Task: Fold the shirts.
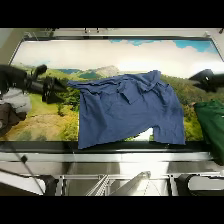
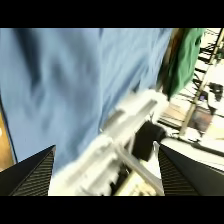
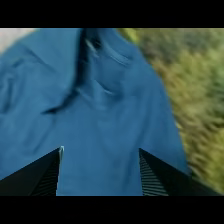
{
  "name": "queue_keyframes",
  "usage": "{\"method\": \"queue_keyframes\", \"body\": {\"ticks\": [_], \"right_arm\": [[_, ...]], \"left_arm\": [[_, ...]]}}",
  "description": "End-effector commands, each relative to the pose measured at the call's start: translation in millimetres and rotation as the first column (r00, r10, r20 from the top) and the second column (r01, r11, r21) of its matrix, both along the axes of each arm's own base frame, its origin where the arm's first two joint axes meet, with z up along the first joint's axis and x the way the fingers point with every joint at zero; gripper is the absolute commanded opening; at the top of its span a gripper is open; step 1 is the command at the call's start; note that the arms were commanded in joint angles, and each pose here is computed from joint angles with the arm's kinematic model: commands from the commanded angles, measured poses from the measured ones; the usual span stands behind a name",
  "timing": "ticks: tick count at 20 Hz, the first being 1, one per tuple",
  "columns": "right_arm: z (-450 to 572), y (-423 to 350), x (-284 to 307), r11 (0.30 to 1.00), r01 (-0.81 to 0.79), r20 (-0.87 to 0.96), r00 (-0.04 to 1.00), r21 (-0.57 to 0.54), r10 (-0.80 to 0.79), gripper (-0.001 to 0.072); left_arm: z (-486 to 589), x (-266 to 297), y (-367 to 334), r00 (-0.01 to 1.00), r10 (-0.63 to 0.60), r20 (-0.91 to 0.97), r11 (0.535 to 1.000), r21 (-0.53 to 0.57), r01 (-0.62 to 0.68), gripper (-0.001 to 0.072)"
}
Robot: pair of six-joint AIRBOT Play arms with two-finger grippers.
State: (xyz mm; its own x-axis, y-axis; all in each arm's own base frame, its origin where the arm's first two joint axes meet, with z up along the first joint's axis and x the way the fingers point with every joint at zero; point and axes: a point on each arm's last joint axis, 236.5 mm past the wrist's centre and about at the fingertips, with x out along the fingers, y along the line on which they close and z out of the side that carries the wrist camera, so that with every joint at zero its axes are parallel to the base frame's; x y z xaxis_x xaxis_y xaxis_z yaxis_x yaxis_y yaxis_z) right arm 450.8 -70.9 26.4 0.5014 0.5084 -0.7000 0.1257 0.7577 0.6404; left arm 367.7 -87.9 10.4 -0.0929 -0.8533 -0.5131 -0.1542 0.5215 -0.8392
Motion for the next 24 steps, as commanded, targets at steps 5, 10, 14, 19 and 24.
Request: {"method": "queue_keyframes", "body": {"ticks": [5,10,14,19,24], "right_arm": [[-14,-2,-24,0.998,0.008,-0.054,0.999,0.063,-0.005,0.0555],[17,11,-12,0.991,-0.005,0.048,0.999,0.132,-0.002,0.0555],[30,17,-12,0.989,-0.024,0.082,0.997,0.148,0.012,0.0555],[30,18,-14,0.988,-0.028,0.079,0.997,0.150,0.016,0.0555],[29,17,-14,0.989,-0.027,0.077,0.997,0.146,0.016,0.0555]], "left_arm": [[-99,-123,-9,0.968,0.214,-0.131,0.963,0.198,-0.186,0.0714],[-118,-143,-30,0.976,0.169,-0.136,0.960,0.249,-0.132,0.0697],[-125,-146,-51,0.988,0.109,-0.112,0.956,0.283,-0.074,0.0697],[-116,-152,-90,0.993,0.047,-0.104,0.973,0.230,-0.022,0.0696],[-118,-153,-105,0.997,0.017,-0.070,0.971,0.240,0.001,0.0475]]}}
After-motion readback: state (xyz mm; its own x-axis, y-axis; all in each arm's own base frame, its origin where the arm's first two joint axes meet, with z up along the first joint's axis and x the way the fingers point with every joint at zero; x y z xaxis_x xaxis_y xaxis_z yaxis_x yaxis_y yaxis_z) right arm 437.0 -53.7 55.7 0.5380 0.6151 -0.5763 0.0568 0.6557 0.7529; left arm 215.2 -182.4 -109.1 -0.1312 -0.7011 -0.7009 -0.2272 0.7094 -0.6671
